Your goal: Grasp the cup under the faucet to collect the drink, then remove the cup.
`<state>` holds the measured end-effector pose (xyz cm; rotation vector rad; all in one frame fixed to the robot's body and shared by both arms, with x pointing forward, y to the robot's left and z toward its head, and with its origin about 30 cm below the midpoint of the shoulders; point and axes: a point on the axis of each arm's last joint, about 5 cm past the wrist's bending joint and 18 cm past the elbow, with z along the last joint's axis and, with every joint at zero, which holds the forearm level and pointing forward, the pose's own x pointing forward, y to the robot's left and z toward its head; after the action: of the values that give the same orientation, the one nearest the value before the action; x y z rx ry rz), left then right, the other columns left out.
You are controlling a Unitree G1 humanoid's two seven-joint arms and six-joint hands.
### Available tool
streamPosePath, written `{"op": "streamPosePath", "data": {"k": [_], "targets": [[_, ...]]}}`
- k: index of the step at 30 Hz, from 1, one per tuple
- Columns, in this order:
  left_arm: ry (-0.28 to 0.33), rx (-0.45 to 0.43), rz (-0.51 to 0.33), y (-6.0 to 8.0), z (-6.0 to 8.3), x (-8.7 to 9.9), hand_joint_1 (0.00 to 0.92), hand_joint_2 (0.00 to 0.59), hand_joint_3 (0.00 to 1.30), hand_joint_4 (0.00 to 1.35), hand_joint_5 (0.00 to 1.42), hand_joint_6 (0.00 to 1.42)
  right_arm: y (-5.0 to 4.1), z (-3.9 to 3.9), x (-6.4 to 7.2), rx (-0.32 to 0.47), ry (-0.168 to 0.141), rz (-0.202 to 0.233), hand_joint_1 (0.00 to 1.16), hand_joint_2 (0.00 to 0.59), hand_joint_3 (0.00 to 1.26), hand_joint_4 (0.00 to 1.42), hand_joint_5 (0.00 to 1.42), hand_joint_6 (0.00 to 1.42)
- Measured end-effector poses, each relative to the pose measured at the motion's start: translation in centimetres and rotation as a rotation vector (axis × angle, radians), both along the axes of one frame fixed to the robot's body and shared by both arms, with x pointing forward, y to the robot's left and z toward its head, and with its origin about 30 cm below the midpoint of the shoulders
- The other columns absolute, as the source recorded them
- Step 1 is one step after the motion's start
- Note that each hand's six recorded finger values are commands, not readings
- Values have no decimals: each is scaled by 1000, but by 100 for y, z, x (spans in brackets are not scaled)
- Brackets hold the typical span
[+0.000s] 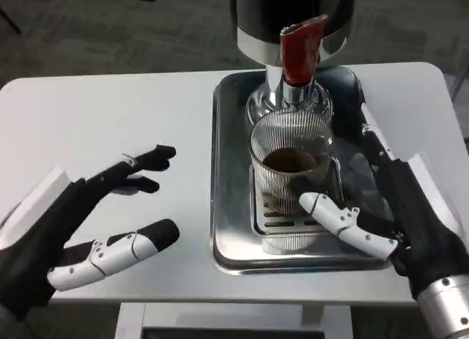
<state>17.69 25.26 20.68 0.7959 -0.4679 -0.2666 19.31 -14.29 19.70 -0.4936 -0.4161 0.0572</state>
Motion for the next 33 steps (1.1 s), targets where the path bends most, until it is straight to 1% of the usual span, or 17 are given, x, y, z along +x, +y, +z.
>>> {"op": "streamPosePath", "data": {"k": [2, 6, 11, 13, 18, 24, 29, 33], "targets": [[5, 0, 2, 3, -8, -6, 141, 104, 204, 198, 305, 281, 13, -7, 21, 3, 2, 6, 546, 246, 0, 2, 47, 146], [10, 2, 4, 9, -15, -14, 140, 104, 204, 198, 305, 281, 42, -18, 61, 5, -4, 19, 546, 245, 0, 0, 43, 145], [10, 4, 5, 13, -12, -15, 139, 104, 207, 198, 305, 280, 59, -57, 94, 17, 5, 26, 545, 245, 0, 0, 33, 144], [9, 7, 7, 19, -6, -17, 139, 105, 210, 198, 305, 280, 66, -67, 112, 27, 6, 24, 547, 242, 0, 0, 31, 144], [11, 15, 10, 31, 1, -21, 145, 110, 221, 207, 305, 280, 87, -83, 157, 38, -2, 16, 555, 236, 0, 0, 17, 142], [23, 24, 16, 48, -7, -38, 152, 112, 223, 208, 305, 280, 140, -125, 226, 63, 10, 7, 557, 236, 0, 0, 12, 134], [33, 36, 18, 64, -8, -50, 155, 113, 225, 208, 311, 280, 177, -138, 286, 76, 8, 20, 558, 236, 0, 0, 7, 131], [39, 38, 20, 68, -16, -58, 156, 113, 232, 208, 313, 280, 186, -146, 303, 84, 11, 25, 558, 236, 0, 0, 5, 130]]}}
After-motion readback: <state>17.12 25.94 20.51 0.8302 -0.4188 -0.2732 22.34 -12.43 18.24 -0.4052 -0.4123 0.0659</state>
